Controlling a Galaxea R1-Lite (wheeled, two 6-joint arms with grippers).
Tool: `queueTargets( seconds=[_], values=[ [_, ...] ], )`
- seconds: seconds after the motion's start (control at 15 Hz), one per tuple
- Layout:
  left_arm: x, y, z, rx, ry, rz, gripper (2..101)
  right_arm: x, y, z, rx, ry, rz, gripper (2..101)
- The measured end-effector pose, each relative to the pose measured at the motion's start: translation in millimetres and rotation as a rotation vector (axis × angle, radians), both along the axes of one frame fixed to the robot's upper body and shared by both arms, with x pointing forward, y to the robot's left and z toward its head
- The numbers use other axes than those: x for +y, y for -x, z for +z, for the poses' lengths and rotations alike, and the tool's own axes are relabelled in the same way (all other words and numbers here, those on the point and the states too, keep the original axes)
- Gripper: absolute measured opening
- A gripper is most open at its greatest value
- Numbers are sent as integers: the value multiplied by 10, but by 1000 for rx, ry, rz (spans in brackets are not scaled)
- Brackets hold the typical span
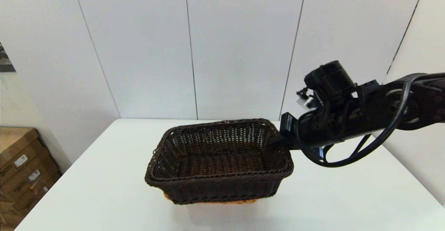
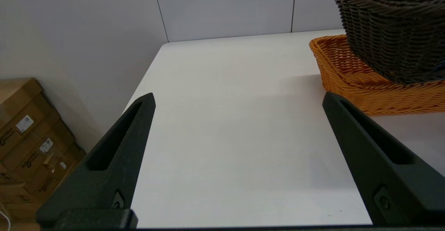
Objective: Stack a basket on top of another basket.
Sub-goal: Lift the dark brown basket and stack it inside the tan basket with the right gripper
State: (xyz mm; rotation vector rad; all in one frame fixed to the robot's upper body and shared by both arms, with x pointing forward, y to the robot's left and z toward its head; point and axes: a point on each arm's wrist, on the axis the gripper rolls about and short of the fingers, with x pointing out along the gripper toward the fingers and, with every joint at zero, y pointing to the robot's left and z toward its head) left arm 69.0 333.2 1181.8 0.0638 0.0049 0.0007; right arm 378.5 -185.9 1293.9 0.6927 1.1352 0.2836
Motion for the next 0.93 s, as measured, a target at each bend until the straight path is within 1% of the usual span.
queueTargets(
  seconds=[0.53, 0.73, 0.93],
  values=[
    [0, 0, 0, 0, 0, 0, 978, 68, -144, -49, 16, -19, -26, 139],
    [0, 0, 0, 0, 0, 0, 978, 100, -198, -53, 41, -49, -55, 139],
    [0, 0, 0, 0, -8, 0, 978, 112, -216, -80, 55, -57, -51, 138]
  ],
)
